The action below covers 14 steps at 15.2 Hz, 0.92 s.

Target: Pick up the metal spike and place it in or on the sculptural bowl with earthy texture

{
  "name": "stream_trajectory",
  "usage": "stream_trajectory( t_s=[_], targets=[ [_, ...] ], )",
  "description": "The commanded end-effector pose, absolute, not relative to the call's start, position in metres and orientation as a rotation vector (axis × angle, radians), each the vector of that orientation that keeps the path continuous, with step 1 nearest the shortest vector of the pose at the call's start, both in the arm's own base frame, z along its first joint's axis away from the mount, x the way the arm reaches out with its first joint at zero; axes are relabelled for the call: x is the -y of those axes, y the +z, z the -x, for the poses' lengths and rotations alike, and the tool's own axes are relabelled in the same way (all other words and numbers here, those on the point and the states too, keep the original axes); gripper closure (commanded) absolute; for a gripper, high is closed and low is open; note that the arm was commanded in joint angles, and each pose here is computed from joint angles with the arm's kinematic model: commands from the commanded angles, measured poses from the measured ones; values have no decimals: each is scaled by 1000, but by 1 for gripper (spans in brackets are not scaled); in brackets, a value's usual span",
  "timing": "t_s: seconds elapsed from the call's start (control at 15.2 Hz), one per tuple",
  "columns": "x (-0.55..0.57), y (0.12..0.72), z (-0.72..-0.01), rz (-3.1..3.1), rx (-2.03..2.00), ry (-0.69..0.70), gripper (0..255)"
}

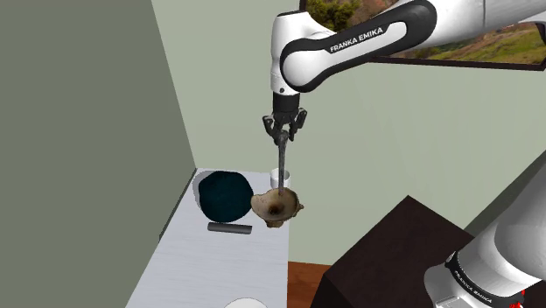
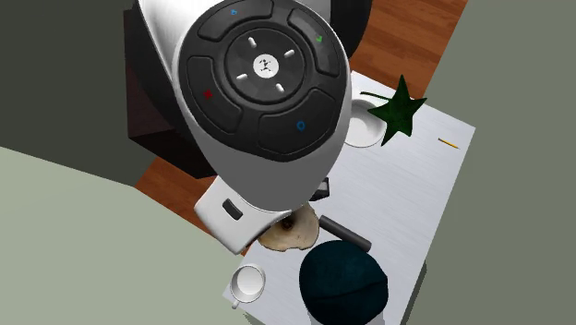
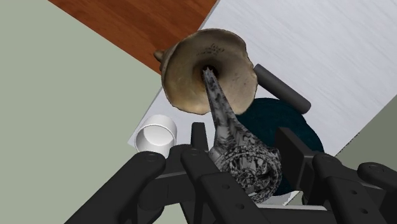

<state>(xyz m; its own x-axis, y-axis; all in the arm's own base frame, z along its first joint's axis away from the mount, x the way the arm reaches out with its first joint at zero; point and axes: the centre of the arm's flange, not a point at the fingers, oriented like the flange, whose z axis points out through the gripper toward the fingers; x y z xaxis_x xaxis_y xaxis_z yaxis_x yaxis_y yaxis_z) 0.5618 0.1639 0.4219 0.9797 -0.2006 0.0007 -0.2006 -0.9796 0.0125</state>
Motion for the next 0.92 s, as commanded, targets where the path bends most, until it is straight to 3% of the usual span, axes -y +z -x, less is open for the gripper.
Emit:
stream_trajectory(
  t_s=[0.0,0.73,0.79,0.86],
  targets=[
    [-165,411,-562,-3113,316,0,255],
    [-165,390,-562,-3113,316,0,255],
    [-165,390,-562,-3113,316,0,0],
    [-165,390,-562,-3113,316,0,0]
  ],
)
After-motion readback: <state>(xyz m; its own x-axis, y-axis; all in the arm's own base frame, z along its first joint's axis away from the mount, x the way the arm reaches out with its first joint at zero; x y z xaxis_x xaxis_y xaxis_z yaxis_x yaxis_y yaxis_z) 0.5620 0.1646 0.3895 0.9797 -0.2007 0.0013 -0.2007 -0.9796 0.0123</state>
